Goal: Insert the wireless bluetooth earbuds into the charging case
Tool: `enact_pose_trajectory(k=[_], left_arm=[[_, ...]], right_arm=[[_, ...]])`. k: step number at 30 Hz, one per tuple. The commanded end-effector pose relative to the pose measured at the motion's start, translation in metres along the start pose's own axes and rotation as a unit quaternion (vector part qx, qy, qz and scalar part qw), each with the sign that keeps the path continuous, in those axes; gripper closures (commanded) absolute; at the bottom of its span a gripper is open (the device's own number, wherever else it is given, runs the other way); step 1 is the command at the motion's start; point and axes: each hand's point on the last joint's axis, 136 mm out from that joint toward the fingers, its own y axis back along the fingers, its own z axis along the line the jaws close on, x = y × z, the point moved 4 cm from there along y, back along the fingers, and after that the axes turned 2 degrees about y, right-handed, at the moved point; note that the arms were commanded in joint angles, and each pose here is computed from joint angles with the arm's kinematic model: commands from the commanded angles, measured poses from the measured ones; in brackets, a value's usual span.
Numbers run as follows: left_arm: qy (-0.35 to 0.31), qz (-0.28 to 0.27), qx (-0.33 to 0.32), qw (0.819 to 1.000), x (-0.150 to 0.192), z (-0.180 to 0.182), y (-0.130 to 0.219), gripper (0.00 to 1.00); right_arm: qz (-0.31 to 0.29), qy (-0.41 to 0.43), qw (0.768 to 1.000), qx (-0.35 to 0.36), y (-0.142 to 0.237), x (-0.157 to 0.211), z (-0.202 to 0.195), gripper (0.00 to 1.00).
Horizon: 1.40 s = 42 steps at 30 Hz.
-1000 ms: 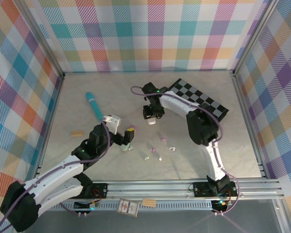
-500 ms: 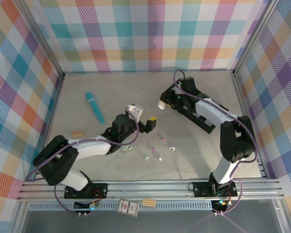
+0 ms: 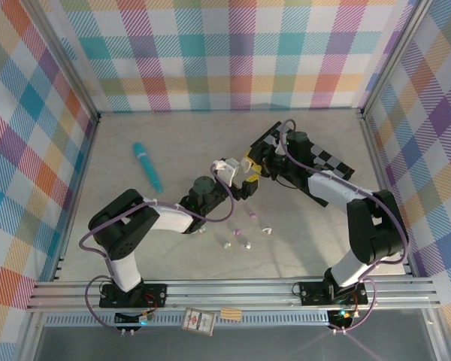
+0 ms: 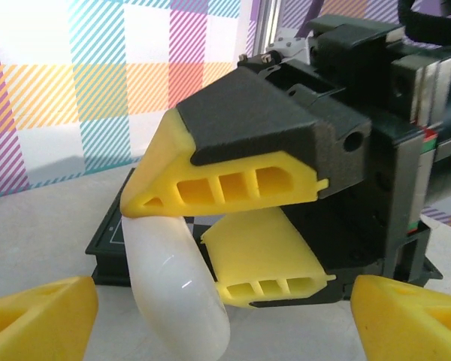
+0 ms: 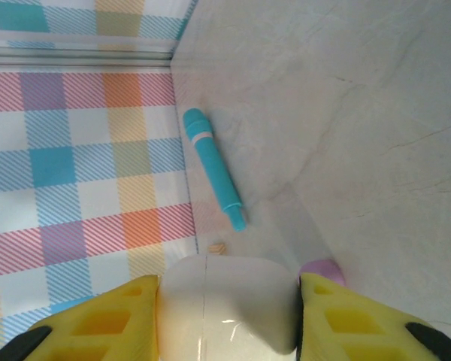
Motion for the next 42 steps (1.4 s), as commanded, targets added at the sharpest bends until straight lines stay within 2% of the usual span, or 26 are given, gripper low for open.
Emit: enact_pose_trajectory(k=[1,4,10,18,21,26,28,30,32,34,37,39,42], left_arm=[[0.002,-0.063,0.008,0.998,-0.028,-0.004,-0.006,0.18],[0.009,-0.067,0.006,0.998,-0.027,-0.002,-0.007,0.23],[0.02,-0.071,0.014,0.997,-0.031,-0.003,-0.009,0.41],[0.032,-0.072,0.021,0.997,-0.034,-0.004,-0.009,0.55],[0.034,-0.07,0.025,0.997,-0.034,-0.004,-0.009,0.66],[0.036,-0.066,0.034,0.997,-0.033,-0.006,-0.009,0.76],[0.033,-0.064,0.038,0.997,-0.034,-0.007,-0.008,0.78],[0.028,-0.057,0.05,0.997,-0.035,-0.007,-0.004,0.78],[0.025,-0.051,0.072,0.996,-0.038,-0.007,0.0,0.78],[0.024,-0.041,0.1,0.994,-0.04,-0.006,0.007,0.79],[0.033,-0.027,0.16,0.986,-0.049,-0.003,0.022,0.79],[0.048,-0.02,0.211,0.976,-0.056,-0.001,0.033,0.79],[0.068,-0.005,0.293,0.954,-0.069,-0.002,0.049,0.81]], right_arm=[[-0.005,0.031,0.998,-0.061,0.014,0.002,0.035,0.62],[-0.004,0.036,0.997,-0.066,0.017,0.003,0.038,0.62],[0.006,0.031,0.996,-0.079,0.018,0.007,0.039,0.62],[0.007,0.031,0.997,-0.07,0.019,0.011,0.031,0.62],[0.008,0.029,0.997,-0.069,0.018,0.012,0.028,0.62],[0.012,0.032,0.997,-0.072,0.019,0.013,0.03,0.61],[0.009,0.045,0.996,-0.071,0.02,0.013,0.032,0.55],[0.0,0.076,0.995,-0.062,0.025,0.012,0.036,0.38],[-0.01,0.124,0.991,-0.044,0.033,0.011,0.043,0.28],[-0.018,0.2,0.979,-0.034,0.044,0.013,0.053,0.21],[-0.024,0.341,0.94,-0.015,0.062,0.017,0.068,0.15],[-0.023,0.43,0.903,0.002,0.077,0.023,0.076,0.13],[0.004,0.553,0.833,-0.012,0.094,0.042,0.086,0.06]])
